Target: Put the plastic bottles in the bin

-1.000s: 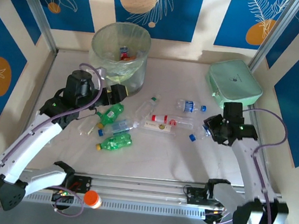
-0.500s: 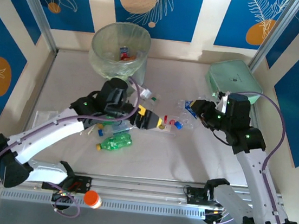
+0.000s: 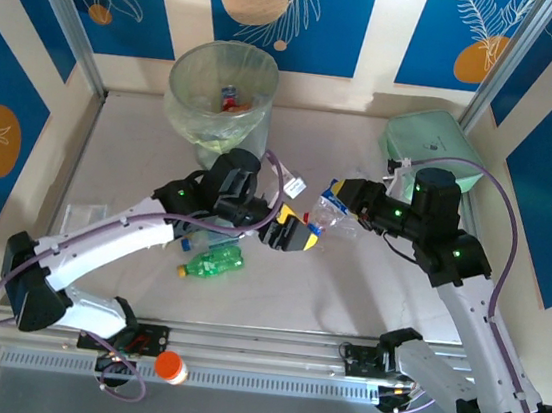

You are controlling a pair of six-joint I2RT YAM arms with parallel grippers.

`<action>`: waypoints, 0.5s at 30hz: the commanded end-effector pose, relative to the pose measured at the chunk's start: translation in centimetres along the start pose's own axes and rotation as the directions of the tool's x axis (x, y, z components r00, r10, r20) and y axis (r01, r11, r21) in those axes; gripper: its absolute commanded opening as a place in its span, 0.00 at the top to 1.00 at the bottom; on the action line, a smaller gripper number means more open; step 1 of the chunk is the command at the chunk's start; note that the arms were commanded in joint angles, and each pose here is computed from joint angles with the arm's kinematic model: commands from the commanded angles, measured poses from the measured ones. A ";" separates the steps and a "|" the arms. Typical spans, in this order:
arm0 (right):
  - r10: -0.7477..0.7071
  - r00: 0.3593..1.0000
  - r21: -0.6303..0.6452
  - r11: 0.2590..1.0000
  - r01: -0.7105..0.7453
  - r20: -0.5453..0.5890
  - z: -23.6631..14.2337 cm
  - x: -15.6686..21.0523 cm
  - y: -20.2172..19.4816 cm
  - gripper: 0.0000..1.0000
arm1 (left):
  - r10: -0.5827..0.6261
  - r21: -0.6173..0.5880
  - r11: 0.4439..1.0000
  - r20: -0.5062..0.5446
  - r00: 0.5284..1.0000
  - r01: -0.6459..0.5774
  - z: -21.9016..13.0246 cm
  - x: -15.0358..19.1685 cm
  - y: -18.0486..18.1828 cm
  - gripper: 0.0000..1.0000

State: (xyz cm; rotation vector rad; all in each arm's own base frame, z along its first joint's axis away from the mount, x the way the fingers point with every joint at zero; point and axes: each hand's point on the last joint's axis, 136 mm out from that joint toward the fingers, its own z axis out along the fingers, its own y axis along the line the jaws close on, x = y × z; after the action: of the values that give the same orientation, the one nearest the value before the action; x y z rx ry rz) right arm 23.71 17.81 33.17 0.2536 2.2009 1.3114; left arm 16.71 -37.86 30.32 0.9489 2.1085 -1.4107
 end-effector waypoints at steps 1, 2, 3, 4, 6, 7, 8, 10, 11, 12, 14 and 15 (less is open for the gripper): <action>-0.012 1.000 -0.071 0.997 0.011 -0.008 -0.6 0.4 1.8 0.59 | 0.025 0.052 0.998 0.004 1.000 -0.025 0.8 -0.8 -1.4 0.30; -0.010 1.000 -0.078 0.997 0.009 -0.010 -0.5 0.5 1.8 0.59 | 0.022 0.058 0.998 0.009 1.000 -0.022 0.9 -1.0 -1.5 0.33; -0.006 1.000 -0.082 0.997 0.005 -0.013 -0.4 0.6 1.8 0.59 | 0.020 0.057 0.998 0.014 1.000 -0.021 1.0 -1.1 -1.5 0.36; -0.006 1.000 -0.087 0.996 0.004 -0.016 -0.4 0.9 1.8 0.59 | 0.021 0.055 0.998 0.021 1.000 -0.023 1.0 -1.4 -1.5 0.40; -0.012 1.000 -0.089 0.996 0.010 -0.021 -0.3 1.3 1.8 0.59 | 0.024 0.049 0.998 0.028 0.999 -0.025 0.9 -1.7 -1.5 0.44; -0.016 1.000 -0.085 0.996 0.014 -0.019 -0.4 1.4 1.8 0.59 | 0.025 0.051 0.998 0.031 0.999 -0.027 0.9 -1.9 -1.6 0.47; -0.019 1.000 -0.077 0.997 0.018 -0.017 -0.4 1.6 1.6 0.59 | 0.026 0.053 0.998 0.034 0.999 -0.027 0.9 -2.0 -1.7 0.48; -0.028 0.999 -0.070 0.997 0.027 -0.016 -0.4 1.8 1.5 0.59 | 0.024 0.046 0.999 0.035 0.999 -0.026 1.0 -2.1 -1.6 0.54; -0.030 0.999 -0.065 0.997 0.029 -0.015 -0.4 1.9 1.4 0.59 | 0.025 0.047 0.999 0.038 0.999 -0.027 1.0 -2.2 -1.6 0.57; -0.031 0.999 -0.059 0.998 0.030 -0.016 -0.3 2.0 1.3 0.59 | 0.023 0.041 0.999 0.039 0.999 -0.025 1.0 -2.1 -1.5 0.59; -0.034 0.999 -0.050 0.998 0.033 -0.014 -0.3 1.9 1.1 0.59 | 0.020 0.036 0.999 0.041 0.999 -0.022 1.1 -2.1 -1.3 0.64; -0.035 0.999 -0.049 0.998 0.034 -0.012 -0.3 2.0 1.0 0.59 | 0.018 0.036 0.999 0.040 0.999 -0.020 1.2 -2.0 -1.2 0.67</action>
State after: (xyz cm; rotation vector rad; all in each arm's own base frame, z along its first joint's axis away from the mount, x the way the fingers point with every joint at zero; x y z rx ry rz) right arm 22.54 18.74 34.10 0.2026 2.1455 1.3428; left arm 16.78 -39.27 30.51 0.9364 2.1198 -1.4520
